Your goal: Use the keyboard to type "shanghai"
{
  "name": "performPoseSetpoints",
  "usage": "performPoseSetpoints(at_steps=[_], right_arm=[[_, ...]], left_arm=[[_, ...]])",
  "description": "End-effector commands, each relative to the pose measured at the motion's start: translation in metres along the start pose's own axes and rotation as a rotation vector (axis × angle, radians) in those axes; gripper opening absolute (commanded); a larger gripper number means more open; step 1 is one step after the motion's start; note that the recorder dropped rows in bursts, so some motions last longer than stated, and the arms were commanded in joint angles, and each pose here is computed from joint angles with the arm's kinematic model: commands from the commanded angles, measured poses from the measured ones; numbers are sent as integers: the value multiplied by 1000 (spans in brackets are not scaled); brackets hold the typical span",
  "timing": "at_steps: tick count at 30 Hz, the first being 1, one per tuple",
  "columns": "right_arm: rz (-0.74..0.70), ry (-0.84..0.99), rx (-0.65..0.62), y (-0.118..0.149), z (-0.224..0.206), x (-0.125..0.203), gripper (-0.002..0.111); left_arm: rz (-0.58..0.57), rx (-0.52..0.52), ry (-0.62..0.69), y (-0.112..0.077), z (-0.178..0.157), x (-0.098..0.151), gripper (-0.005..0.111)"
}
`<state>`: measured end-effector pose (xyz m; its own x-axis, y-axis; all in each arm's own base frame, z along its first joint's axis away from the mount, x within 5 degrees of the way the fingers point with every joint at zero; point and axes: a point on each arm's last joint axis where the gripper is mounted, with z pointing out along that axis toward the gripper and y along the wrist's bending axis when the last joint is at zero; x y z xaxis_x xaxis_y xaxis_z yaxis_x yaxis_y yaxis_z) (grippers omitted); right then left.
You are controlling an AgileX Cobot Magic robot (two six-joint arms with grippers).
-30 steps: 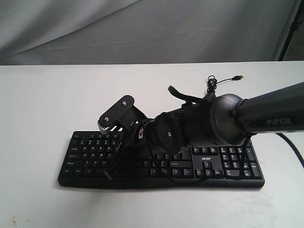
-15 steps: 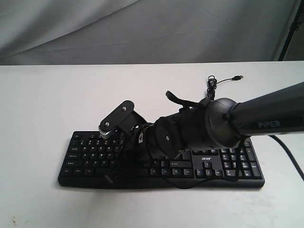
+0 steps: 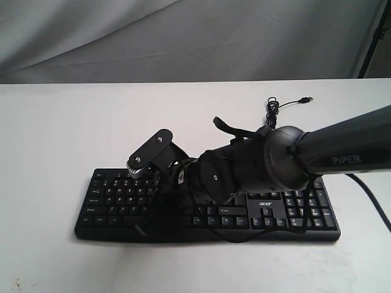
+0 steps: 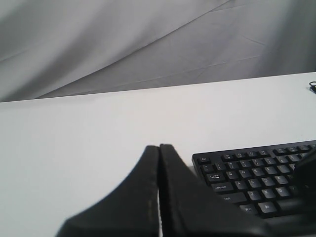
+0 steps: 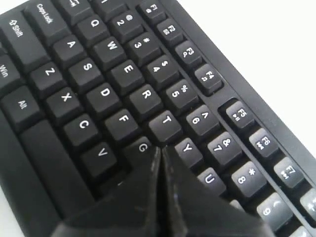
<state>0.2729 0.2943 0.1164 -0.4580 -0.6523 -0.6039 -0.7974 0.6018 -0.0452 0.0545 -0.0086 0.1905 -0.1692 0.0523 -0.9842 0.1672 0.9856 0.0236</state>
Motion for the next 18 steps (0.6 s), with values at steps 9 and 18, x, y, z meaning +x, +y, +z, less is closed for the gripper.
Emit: performPoseSetpoints(at_steps=[9,18], right_arm=[[-16,-6,3,0,-2,-1,0],[-122,-52,-40,8,-31,-58,0]], left_arm=[[2,2,-5,0,0,1,0],[2,2,-5,0,0,1,0]])
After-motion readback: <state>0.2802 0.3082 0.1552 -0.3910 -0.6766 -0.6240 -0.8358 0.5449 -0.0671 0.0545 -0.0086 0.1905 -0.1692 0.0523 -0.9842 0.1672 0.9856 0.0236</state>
